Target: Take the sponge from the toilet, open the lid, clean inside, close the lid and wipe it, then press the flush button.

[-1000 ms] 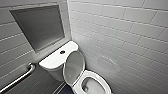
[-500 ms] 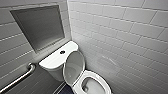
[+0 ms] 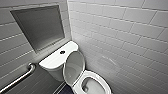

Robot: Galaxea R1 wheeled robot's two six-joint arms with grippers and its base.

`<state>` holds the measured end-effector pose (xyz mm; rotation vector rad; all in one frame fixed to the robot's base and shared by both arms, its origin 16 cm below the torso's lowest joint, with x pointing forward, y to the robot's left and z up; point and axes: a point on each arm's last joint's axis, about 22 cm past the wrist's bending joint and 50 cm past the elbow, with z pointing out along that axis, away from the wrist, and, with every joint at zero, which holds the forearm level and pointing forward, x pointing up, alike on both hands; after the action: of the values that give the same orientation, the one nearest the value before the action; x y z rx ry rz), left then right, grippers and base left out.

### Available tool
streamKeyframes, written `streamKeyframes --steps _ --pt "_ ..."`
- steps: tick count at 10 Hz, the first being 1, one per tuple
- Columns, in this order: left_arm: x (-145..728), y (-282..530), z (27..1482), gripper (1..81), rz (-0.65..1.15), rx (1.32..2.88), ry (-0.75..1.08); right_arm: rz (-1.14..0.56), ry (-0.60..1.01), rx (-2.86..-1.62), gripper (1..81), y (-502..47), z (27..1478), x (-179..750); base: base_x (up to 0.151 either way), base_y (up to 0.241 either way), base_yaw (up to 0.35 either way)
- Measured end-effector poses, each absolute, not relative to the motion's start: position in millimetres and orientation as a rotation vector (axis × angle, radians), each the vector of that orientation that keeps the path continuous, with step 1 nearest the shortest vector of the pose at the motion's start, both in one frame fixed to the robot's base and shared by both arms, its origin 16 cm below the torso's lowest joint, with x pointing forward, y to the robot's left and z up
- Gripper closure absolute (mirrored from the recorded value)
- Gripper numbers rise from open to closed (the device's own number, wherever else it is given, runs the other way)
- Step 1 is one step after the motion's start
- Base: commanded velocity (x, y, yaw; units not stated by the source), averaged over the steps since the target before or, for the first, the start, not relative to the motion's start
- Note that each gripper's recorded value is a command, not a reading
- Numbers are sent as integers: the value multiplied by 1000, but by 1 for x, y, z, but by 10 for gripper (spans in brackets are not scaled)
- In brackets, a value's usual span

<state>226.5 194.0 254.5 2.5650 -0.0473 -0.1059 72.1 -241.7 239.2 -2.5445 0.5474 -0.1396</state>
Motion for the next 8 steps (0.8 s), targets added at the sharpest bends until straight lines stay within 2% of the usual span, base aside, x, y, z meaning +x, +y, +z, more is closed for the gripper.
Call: streamKeyframes --steps 5,8 --pt "190 199 226 10 -164 2638 -52 -125 542 -2569 811 -235 235 61 0 0 0" --pt "158 180 232 10 -208 2615 -57 -118 532 -2574 811 -235 240 57 0 0 0"
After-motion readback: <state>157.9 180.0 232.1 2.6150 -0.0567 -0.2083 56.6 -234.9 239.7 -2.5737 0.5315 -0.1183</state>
